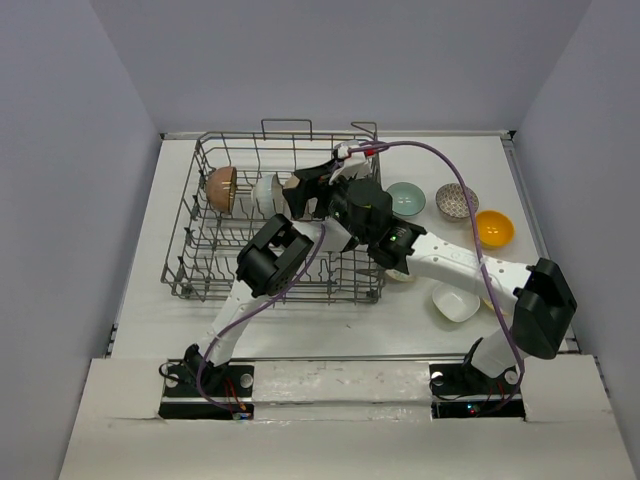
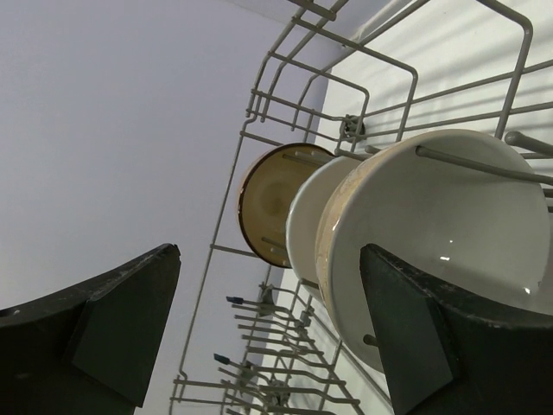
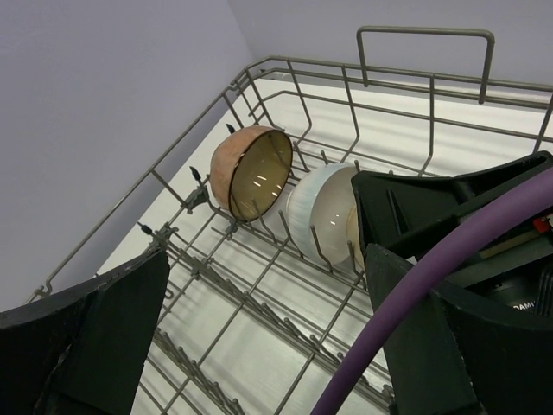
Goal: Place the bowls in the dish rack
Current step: Insert the bowl into the dish rack.
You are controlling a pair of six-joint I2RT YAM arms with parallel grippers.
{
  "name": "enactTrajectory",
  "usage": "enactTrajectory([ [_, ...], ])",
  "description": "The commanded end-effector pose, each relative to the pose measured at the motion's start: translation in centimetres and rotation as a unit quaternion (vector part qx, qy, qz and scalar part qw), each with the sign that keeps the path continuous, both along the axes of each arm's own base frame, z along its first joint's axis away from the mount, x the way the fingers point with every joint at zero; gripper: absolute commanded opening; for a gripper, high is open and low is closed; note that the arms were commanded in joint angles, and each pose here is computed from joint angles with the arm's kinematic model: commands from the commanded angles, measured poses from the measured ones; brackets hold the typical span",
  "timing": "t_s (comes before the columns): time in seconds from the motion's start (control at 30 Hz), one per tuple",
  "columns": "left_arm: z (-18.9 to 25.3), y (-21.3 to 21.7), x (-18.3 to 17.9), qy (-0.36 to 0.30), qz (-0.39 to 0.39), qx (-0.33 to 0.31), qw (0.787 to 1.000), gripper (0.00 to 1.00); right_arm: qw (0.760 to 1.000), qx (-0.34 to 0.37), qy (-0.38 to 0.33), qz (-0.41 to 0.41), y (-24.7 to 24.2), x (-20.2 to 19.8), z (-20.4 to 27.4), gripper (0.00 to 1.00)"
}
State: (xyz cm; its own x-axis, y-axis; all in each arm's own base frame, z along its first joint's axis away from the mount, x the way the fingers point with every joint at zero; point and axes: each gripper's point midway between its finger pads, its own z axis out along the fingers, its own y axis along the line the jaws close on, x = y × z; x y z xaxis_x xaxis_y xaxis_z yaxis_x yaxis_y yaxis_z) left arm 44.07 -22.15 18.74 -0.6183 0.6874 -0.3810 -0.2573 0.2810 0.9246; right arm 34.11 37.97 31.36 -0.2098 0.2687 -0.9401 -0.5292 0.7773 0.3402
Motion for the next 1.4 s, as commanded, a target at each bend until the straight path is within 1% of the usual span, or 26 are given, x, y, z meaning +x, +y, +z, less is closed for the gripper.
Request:
enactTrajectory([
  [0.0,3.0,-1.6,-2.9,-0.107,0.010,-0.151,0.983,0.99,0.999,0.029,-0.011,0.012,0.2,-0.3,2.9,1.00],
  [0.03,3.1,-1.7,-2.9,-0.102,0.008,-0.141,0.985,0.99,0.999,0.029,-0.011,0.016,0.3,-0.4,3.0,1.00],
  [0.6,4.0,-2.1,-2.9,-0.133,0.003,-0.172,0.976,0.99,0.999,0.035,-0.007,0.033,1.0,-0.7,4.7,1.00],
  [0.67,4.1,-2.3,-2.7,-0.122,-0.003,-0.154,0.980,0.99,0.999,0.035,-0.005,0.037,1.1,-0.8,4.8,1.00],
  [0.7,4.2,-2.6,-2.4,-0.139,-0.005,-0.171,0.975,0.99,0.998,0.040,-0.007,0.039,1.2,-0.8,5.3,1.00],
  [0.73,4.2,-2.7,-2.3,-0.125,-0.009,-0.151,0.981,0.99,0.998,0.038,-0.005,0.041,1.3,-0.8,5.3,1.00],
  [0.8,4.7,-3.2,-1.9,-0.126,-0.015,-0.150,0.981,0.99,0.998,0.040,-0.004,0.043,1.3,-0.9,5.7,1.00],
  [0.83,4.0,-3.6,-1.6,-0.117,-0.028,-0.139,0.983,0.99,0.998,0.042,-0.006,0.045,1.4,-0.9,6.2,1.00],
  [0.9,4.6,-4.6,-0.7,-0.119,-0.050,-0.156,0.979,0.99,0.998,0.046,-0.007,0.047,1.5,-1.0,6.9,1.00],
  [0.93,3.1,-6.0,0.3,-0.140,-0.078,-0.218,0.963,0.99,0.998,0.049,-0.010,0.047,1.4,-1.0,7.7,1.00],
  [0.97,0.9,-5.6,-0.1,-0.057,-0.092,-0.178,0.978,0.99,0.998,0.048,-0.013,0.045,1.3,-1.0,8.1,1.00],
  [1.0,2.7,-7.1,0.8,-0.067,-0.106,-0.256,0.959,0.99,0.998,0.047,-0.018,0.042,1.2,-0.9,8.5,1.00],
  [1.03,-0.4,-6.4,1.3,-0.037,-0.086,-0.305,0.948,0.99,0.998,0.045,-0.023,0.040,1.2,-0.8,9.0,1.00],
  [1.07,-0.2,-6.0,1.7,-0.050,-0.074,-0.323,0.942,0.99,0.998,0.044,-0.023,0.040,1.2,-0.7,9.2,1.00],
  [1.1,-0.9,-5.6,1.7,-0.049,-0.067,-0.325,0.942,0.99,0.998,0.042,-0.024,0.040,1.3,-0.7,9.4,1.00],
  [1.13,-0.3,-6.1,1.9,-0.058,-0.079,-0.349,0.932,0.99,0.998,0.041,-0.023,0.039,1.2,-0.7,9.6,1.00],
  [1.17,-2.0,-5.7,1.3,-0.038,-0.084,-0.341,0.936,0.99,0.998,0.041,-0.022,0.040,1.1,-0.8,9.7,1.00],
  [1.2,-0.6,-5.7,1.2,-0.047,-0.094,-0.360,0.927,0.99,0.998,0.041,-0.022,0.039,1.0,-0.9,9.8,1.00],
  [1.27,-0.3,-6.1,1.2,-0.047,-0.107,-0.387,0.915,0.99,0.998,0.041,-0.024,0.039,0.8,-1.0,10.4,1.00],
  [1.37,0.5,-6.0,0.8,-0.041,-0.114,-0.401,0.908,0.99,0.999,0.036,-0.024,0.033,0.2,-1.1,11.1,1.00],
])
